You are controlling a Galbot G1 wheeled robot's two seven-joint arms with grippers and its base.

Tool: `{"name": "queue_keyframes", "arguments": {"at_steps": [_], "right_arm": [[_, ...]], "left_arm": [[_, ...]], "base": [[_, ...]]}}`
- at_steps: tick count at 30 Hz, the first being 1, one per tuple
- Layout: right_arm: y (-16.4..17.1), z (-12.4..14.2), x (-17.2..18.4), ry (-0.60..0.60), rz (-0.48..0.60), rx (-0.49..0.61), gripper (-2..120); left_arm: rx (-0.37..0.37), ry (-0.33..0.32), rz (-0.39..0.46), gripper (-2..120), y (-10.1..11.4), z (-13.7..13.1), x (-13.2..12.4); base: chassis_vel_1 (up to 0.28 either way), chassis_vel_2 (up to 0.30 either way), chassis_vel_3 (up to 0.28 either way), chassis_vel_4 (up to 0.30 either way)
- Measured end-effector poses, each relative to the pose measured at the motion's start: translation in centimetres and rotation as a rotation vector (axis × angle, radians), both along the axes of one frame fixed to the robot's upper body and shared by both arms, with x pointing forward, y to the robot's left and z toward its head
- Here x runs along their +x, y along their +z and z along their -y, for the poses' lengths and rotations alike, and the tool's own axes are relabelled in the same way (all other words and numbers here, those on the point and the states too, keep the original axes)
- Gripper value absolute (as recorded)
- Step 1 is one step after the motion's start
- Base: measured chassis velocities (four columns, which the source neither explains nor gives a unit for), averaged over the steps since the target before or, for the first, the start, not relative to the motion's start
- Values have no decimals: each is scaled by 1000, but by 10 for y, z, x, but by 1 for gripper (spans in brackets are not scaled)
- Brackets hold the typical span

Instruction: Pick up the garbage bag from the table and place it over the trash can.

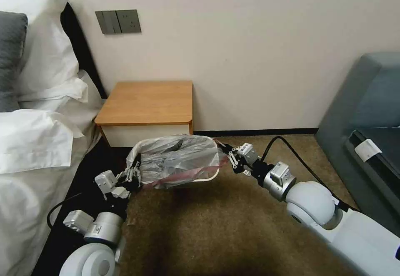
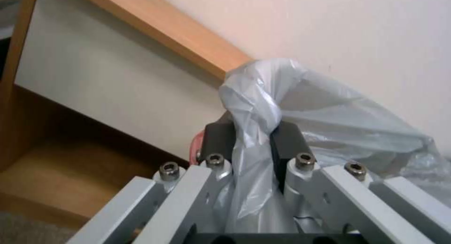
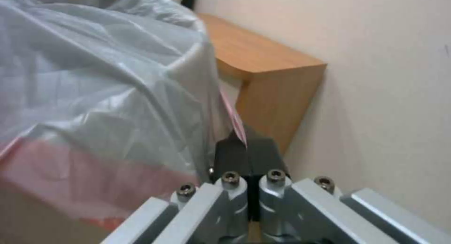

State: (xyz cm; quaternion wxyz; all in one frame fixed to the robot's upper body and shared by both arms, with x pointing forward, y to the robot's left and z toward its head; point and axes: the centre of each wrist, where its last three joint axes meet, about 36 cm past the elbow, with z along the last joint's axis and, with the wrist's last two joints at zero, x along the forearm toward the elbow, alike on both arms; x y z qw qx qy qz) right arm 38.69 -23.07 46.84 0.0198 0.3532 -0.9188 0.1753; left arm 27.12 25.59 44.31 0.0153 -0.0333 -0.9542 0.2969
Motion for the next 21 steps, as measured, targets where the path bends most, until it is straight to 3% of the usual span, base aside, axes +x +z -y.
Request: {"name": "queue_keyframes", "arguments": {"at_steps": [6,13,21], "right_arm": [[-2,-3,-7,16,4,-24,0],[-14,-17,-25,-12,74,-126,0],[-27,-30,-37,-43,259,-279,0]], "left_arm": [[-53,35,-25,10,8,0,3],[-121,69,-93,10,20,7,3],[-110,97,-151,10,23,8,4]], "base": [[0,0,0,0],[0,0,0,0],[0,0,0,0]]}}
